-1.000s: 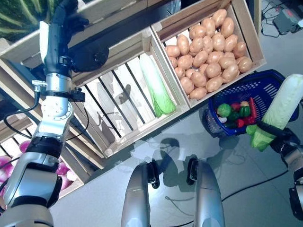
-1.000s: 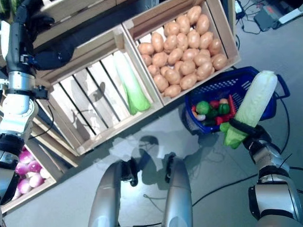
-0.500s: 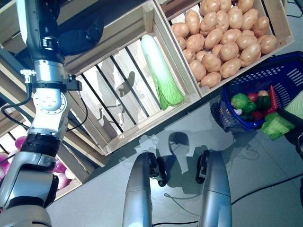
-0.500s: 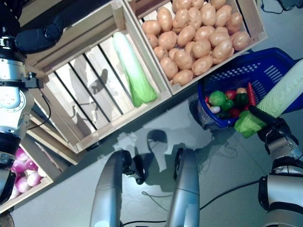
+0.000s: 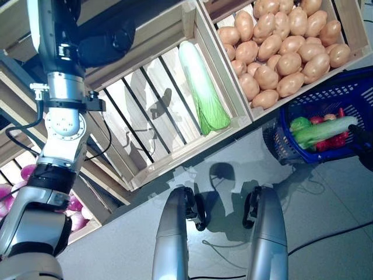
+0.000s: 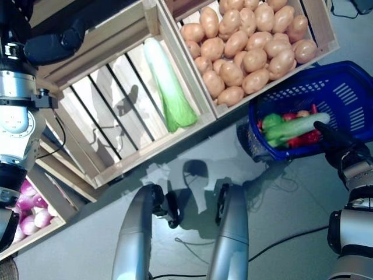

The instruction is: Put vegetables into the basket

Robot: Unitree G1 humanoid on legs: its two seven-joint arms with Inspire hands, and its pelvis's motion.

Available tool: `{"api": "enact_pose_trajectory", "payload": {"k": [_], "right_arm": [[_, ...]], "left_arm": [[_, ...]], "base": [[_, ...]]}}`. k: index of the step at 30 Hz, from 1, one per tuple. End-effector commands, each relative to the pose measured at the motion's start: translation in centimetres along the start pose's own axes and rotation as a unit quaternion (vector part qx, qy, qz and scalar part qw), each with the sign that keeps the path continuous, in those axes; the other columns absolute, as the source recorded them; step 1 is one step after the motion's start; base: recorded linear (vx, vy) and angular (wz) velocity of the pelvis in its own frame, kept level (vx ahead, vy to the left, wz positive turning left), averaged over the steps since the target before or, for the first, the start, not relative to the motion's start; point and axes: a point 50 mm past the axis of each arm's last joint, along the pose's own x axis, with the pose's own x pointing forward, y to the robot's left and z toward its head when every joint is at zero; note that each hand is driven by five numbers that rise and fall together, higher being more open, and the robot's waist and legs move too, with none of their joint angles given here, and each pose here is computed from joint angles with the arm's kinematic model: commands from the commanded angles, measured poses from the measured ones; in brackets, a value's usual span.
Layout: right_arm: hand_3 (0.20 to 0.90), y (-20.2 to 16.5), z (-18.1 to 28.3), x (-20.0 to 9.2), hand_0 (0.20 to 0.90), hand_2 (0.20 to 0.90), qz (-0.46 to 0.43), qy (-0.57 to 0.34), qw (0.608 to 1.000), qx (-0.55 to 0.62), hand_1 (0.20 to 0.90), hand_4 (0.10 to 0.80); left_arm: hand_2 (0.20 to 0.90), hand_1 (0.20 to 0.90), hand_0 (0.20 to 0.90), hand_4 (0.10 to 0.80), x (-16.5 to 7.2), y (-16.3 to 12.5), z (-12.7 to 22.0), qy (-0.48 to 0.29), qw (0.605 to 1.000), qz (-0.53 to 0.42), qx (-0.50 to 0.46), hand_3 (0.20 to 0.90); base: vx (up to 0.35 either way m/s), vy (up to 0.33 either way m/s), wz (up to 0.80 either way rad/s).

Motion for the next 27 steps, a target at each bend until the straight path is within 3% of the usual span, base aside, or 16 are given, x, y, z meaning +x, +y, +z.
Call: {"api": "enact_pose_trajectory", "payload": {"k": [1,8,10,15,20,27], "right_arm": [[0.9,-0.6,3.3,-0.8,0.9,0.9,0.018,-0.056,0.998,0.002,0.9,0.8],[0.9,-0.3,3.4,-0.8,0.9,0.9,0.049,-0.063,0.996,-0.032,0.9,0.8],[0.9,0.3,3.4,-0.7,0.9,0.9,0.068,-0.068,0.995,-0.04,0.9,0.8],[0.9,2.4,2.7,-0.4,0.9,0.9,0.123,-0.06,0.987,-0.08,0.9,0.8],[0.9,3.4,2.2,-0.2,0.9,0.9,0.139,-0.046,0.985,-0.089,0.9,0.8],[0.9,5.3,1.7,0.1,0.9,0.9,0.164,-0.045,0.98,-0.099,0.9,0.8]], "left_arm": [[0.9,0.9,0.9,0.8,-2.7,-4.0,-1.9,0.032,0.983,-0.173,0.058,0.9],[0.9,0.9,0.9,0.8,-2.8,-4.0,-2.1,-0.008,0.955,-0.212,0.21,0.9],[0.9,0.9,0.9,0.8,-2.8,-4.0,-2.1,-0.045,0.927,-0.23,0.293,0.9],[0.9,0.9,0.9,0.8,-1.0,-3.4,-1.8,-0.164,0.797,-0.276,0.511,0.9],[0.9,0.9,0.9,0.8,0.1,-3.9,-1.5,-0.214,0.727,-0.315,0.571,0.9],[0.9,0.9,0.9,0.8,1.0,-5.9,-1.8,-0.216,0.681,-0.378,0.588,0.9]], "base": [[0.041,0.022,0.03],[0.029,0.01,0.0],[0.0,0.0,0.0],[0.0,0.0,0.0],[-0.002,0.016,-0.01],[0.007,0.039,-0.09]]}}
